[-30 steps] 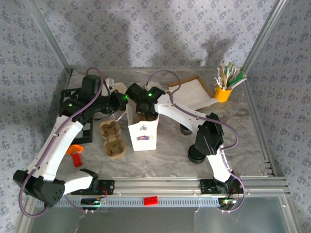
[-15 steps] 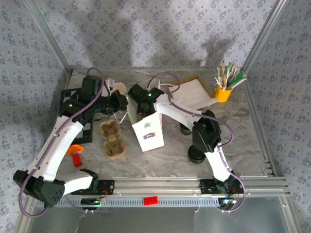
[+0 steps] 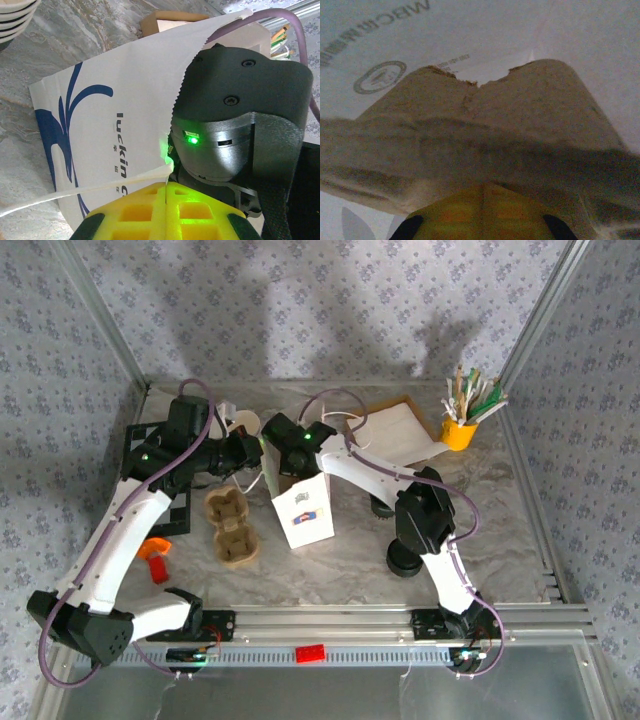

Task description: Pack the takeout coffee

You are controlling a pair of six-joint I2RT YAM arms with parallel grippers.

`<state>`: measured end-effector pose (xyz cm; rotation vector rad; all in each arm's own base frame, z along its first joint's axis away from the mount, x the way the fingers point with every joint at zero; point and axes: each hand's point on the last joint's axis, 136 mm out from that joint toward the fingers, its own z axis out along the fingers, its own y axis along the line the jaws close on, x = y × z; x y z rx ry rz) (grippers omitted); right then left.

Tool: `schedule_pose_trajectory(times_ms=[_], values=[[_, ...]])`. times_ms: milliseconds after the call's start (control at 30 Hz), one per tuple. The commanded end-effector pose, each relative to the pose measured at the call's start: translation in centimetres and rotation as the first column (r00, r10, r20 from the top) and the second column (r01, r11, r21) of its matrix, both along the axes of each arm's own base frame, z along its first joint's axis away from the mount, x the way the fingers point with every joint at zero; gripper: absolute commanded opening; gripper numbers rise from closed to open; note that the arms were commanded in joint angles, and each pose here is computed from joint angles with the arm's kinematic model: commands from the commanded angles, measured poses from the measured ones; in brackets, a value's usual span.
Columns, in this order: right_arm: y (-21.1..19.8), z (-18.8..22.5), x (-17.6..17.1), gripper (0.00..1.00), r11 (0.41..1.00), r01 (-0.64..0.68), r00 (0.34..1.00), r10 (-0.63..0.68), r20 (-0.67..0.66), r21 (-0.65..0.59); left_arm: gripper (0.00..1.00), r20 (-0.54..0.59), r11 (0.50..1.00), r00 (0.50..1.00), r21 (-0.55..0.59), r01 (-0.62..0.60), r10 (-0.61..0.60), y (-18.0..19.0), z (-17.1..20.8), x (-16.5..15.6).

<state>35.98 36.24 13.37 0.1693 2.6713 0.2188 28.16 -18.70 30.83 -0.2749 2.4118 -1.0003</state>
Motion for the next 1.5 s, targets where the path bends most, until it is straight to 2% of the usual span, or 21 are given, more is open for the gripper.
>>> schedule_pose_trajectory(times_ms=[0, 200, 367, 600, 700, 933, 1033, 1467], values=[[0.2, 0.4, -1.0, 0.0, 1.0, -0.023, 1.0, 0.023, -0.005, 0.003, 0.0, 0.028, 1.0, 1.0, 0.021, -0.005, 0.004, 0.5, 0.2, 0.0], [0.1, -3.6, -1.8, 0.0, 0.999, -0.029, 0.998, 0.028, -0.059, -0.027, 0.0, 0.028, 1.0, 0.999, 0.026, -0.016, 0.015, 0.6, -0.1, 0.1], [-0.2, -4.6, -1.8, 0.0, 0.999, -0.037, 0.995, 0.034, -0.089, -0.029, 0.0, 0.028, 0.999, 0.999, 0.035, -0.019, 0.018, 0.7, -0.2, 0.2], [-0.4, 2.3, -0.8, 0.0, 0.998, -0.054, 0.997, 0.054, 0.045, -0.018, 0.0, 0.032, 0.998, 0.999, 0.052, -0.028, 0.026, 1.1, -0.2, 0.3], [-0.7, 3.2, -0.7, 0.0, 0.998, -0.052, 0.996, 0.054, 0.071, -0.028, 0.0, 0.04, 0.998, 0.999, 0.061, -0.032, 0.03, 1.2, -0.1, 0.3], [0.0, -2.1, -1.0, 0.0, 0.995, -0.075, 0.997, 0.075, -0.002, -0.068, 0.0, 0.04, 0.997, 0.999, 0.066, -0.035, 0.033, 1.3, -0.3, 0.3], [0.0, -3.2, -1.0, 0.0, 0.994, -0.082, 0.996, 0.08, -0.033, -0.071, 0.0, 0.043, 0.996, 0.998, 0.076, -0.037, 0.034, 1.4, -0.2, 0.3], [0.8, 5.7, -1.2, 0.0, 0.991, -0.135, 0.983, 0.135, 0.121, -0.009, 0.0, 0.055, 0.993, 0.997, 0.107, -0.058, 0.052, 2.0, -0.2, 0.4]])
